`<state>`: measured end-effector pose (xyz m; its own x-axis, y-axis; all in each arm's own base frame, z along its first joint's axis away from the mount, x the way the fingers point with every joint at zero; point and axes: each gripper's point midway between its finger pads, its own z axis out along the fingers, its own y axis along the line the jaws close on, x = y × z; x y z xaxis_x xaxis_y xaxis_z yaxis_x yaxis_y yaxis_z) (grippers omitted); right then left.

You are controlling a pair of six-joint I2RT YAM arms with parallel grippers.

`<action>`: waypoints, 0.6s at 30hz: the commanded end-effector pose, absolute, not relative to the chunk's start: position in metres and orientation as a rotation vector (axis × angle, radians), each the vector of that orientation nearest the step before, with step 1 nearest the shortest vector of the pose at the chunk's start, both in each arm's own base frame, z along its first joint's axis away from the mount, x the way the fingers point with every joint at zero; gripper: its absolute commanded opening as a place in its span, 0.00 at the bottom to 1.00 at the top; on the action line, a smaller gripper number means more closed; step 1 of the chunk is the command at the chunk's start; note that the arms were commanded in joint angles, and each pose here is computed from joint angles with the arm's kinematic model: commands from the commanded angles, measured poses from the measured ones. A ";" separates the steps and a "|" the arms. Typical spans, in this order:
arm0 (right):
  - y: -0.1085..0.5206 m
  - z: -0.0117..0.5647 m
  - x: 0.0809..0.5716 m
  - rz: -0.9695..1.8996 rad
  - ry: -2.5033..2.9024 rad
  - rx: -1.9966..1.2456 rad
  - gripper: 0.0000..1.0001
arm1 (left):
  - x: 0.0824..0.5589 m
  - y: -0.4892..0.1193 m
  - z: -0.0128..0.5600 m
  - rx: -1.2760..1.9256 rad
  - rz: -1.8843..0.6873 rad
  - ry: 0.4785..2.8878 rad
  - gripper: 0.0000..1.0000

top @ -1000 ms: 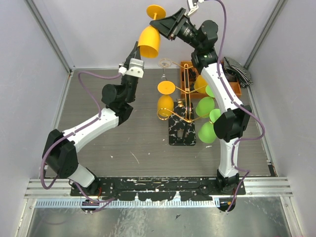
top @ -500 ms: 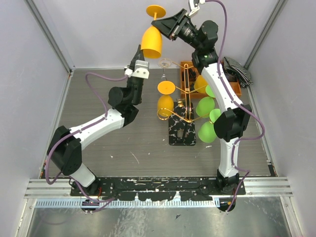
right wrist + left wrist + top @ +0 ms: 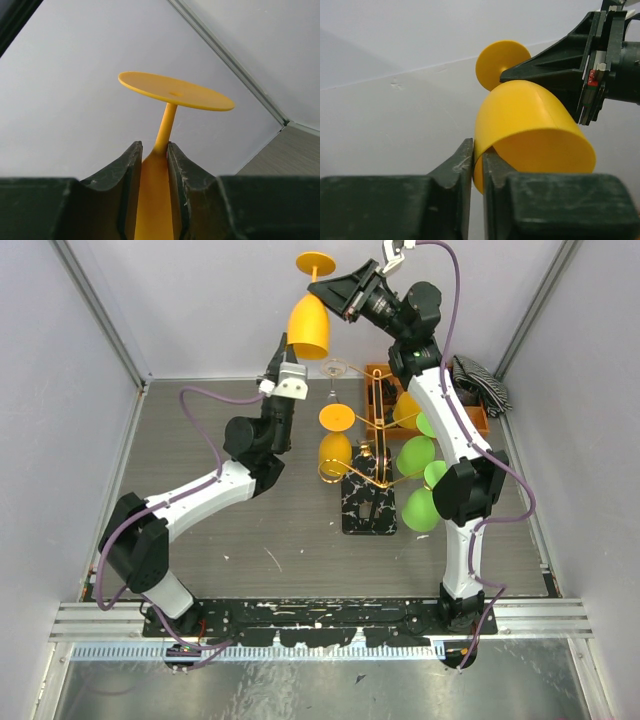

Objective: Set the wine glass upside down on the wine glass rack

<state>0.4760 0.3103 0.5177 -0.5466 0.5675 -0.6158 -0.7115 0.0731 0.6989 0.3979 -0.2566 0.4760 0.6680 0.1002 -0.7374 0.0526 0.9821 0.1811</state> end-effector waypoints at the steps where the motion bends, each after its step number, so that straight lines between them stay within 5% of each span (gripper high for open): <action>1: 0.310 0.555 0.449 1.584 1.236 -0.297 0.01 | 0.389 -0.260 0.485 0.187 0.005 0.809 0.26; 11: 0.299 0.573 0.447 1.392 1.163 -0.352 0.01 | 0.388 -0.268 0.450 0.286 0.034 0.881 0.62; 18: 0.285 0.594 0.439 1.240 1.091 -0.382 0.01 | 0.384 -0.267 0.430 0.324 0.047 0.932 0.72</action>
